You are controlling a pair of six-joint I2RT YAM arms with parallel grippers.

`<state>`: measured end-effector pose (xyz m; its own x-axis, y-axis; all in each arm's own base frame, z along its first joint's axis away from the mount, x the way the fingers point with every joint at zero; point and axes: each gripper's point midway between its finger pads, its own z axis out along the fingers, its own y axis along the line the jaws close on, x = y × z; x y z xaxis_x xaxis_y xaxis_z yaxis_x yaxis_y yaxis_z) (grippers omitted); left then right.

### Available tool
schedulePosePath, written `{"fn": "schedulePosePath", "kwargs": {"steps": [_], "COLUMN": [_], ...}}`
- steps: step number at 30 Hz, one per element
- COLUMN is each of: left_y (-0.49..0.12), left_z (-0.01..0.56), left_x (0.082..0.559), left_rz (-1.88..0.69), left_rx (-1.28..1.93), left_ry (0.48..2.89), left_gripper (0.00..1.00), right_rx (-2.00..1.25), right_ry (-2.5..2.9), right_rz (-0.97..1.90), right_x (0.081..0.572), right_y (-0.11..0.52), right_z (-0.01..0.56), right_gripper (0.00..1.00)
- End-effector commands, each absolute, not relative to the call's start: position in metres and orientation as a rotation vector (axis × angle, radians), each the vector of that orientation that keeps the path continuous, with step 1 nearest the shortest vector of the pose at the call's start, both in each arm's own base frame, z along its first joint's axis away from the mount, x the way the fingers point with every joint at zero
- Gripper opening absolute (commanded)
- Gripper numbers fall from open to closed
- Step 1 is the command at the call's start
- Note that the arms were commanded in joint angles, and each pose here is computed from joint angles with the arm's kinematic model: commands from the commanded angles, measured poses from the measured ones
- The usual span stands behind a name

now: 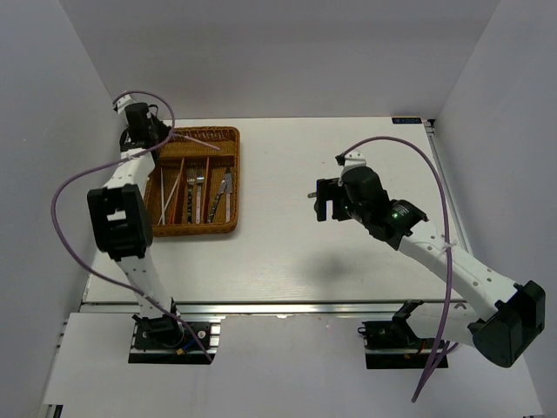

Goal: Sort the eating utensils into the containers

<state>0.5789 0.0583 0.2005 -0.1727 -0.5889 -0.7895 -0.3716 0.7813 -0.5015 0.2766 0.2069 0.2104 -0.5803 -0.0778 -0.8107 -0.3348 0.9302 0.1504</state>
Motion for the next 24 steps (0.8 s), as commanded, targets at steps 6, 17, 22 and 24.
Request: {"fn": "schedulePosePath", "kwargs": {"steps": [6, 17, 22, 24], "left_y": [0.083, 0.062, 0.064, 0.072], "left_z": [0.21, 0.167, 0.206, 0.233], "left_x": [0.649, 0.639, 0.621, 0.615], "left_rz": [-0.386, -0.568, -0.528, -0.465], "left_rx": [-0.786, -0.84, -0.817, -0.806], "left_ry": [1.656, 1.631, 1.613, 1.591], "left_gripper": [0.0, 0.62, 0.98, 0.98], "right_rx": [-0.358, -0.303, -0.099, 0.112], "right_ry": [2.218, 2.278, 2.302, 2.311], "right_rz": [0.376, 0.419, 0.334, 0.267], "right_x": [0.274, 0.291, 0.328, 0.343], "right_y": [0.208, 0.209, 0.201, 0.189], "right_z": [0.181, 0.165, 0.164, 0.163], "right_gripper": [0.89, 0.89, 0.89, 0.89]}}
